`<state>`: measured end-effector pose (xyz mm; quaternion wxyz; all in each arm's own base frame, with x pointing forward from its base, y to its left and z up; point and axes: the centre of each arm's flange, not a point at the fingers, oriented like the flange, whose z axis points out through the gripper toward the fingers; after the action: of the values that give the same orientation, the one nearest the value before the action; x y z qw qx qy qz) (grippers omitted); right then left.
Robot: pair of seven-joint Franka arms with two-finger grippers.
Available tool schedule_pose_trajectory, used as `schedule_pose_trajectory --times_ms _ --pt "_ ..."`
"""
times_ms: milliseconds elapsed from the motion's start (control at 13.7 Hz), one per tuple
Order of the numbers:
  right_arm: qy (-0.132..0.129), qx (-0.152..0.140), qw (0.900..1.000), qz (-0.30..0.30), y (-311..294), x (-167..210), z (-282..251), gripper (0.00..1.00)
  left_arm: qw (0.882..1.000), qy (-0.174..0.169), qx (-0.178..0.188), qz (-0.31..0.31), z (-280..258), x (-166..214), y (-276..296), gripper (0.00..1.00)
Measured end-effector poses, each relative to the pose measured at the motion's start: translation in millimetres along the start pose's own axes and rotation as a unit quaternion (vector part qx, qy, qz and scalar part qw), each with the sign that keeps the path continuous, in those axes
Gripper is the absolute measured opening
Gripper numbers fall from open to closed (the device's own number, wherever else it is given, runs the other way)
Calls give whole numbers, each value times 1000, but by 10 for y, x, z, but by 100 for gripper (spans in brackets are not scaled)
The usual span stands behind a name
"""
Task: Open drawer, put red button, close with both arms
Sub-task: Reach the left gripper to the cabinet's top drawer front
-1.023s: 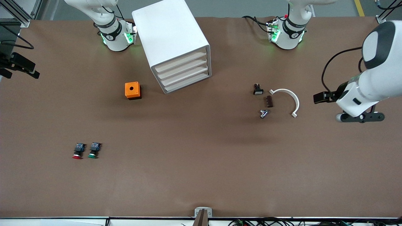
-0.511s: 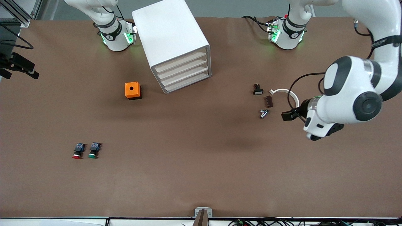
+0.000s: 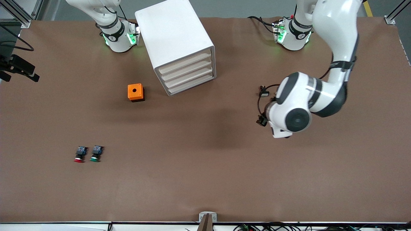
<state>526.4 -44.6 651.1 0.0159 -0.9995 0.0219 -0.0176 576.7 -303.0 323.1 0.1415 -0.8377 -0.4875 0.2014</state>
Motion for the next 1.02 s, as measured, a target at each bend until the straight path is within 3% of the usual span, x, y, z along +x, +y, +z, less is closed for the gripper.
schedule_pose_trajectory --times_ms 219,511,658,804,1023 --pt "0 -2 1000 0 4 1 10 100 993 -37 42 -105 482 -493 195 100" --pt "0 -2 1000 0 4 0 15 100 966 -155 90 -189 696 -669 296 98" --pt "0 -2 1000 0 4 -1 9 100 945 -203 116 -228 760 -798 335 97" --pt "4 -2 1000 0 6 -1 -26 100 920 -255 145 -261 831 -925 390 79" --pt "6 -2 1000 1 11 3 -40 100 875 -321 194 -307 974 -1095 488 65"
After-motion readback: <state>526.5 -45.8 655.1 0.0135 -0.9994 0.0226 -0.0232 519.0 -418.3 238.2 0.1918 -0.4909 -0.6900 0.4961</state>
